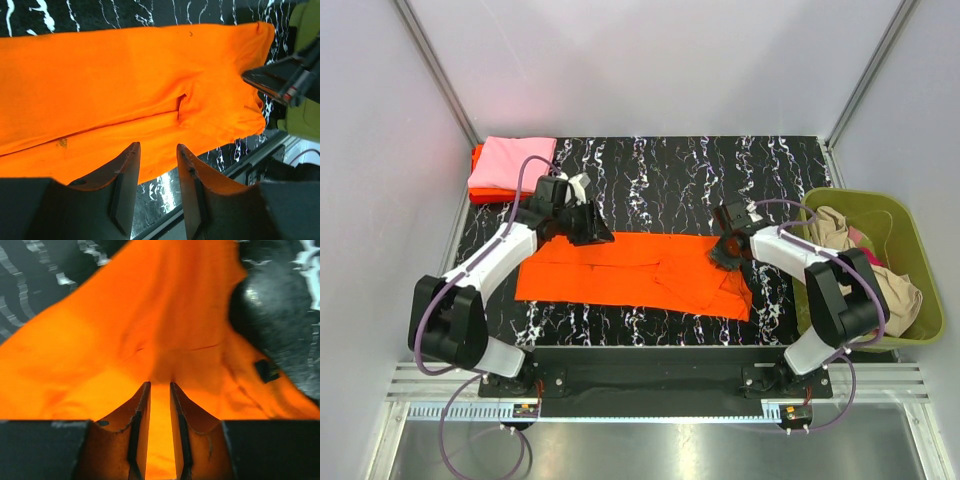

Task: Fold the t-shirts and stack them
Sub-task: Fold the tshirt

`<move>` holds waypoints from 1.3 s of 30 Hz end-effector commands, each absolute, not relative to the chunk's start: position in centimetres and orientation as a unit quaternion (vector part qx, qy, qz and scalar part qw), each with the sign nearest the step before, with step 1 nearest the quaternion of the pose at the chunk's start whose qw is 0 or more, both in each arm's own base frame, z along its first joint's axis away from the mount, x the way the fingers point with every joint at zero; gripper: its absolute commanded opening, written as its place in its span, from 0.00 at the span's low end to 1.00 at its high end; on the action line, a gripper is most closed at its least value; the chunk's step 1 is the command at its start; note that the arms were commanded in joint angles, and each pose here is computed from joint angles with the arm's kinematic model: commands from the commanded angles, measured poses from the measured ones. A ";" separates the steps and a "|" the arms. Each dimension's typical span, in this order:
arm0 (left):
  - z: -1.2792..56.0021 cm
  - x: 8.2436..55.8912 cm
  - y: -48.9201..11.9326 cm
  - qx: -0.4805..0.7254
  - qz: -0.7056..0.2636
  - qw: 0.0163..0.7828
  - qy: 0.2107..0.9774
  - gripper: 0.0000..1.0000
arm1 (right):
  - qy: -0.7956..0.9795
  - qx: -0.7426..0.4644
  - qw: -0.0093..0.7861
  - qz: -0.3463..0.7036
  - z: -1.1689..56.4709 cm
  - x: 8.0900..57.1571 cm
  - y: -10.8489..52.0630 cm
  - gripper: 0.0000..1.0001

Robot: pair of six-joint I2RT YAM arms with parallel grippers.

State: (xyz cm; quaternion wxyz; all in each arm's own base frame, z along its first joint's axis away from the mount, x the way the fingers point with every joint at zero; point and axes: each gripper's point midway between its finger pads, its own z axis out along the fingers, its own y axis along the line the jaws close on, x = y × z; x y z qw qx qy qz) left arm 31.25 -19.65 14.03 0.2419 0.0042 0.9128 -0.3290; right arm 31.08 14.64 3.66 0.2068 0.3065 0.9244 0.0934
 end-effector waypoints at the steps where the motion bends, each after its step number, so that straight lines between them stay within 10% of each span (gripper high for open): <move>1: 15.8 30.8 -20.0 0.030 -0.354 0.268 0.895 0.42 | 0.916 0.325 0.231 0.046 2.9 31.6 12.7 0.28; 11: 18.7 30.7 -19.0 0.027 -0.345 0.333 0.877 0.49 | 0.943 0.218 0.249 -0.021 -0.3 35.6 11.7 0.30; 27: 10.4 27.0 -18.3 0.008 -0.299 0.233 0.925 0.47 | 0.938 0.161 0.292 0.090 2.9 54.6 10.6 0.31; 39: 3.7 23.5 -20.0 0.037 -0.207 0.187 0.960 0.43 | 0.931 0.105 0.301 0.179 2.2 59.7 14.4 0.34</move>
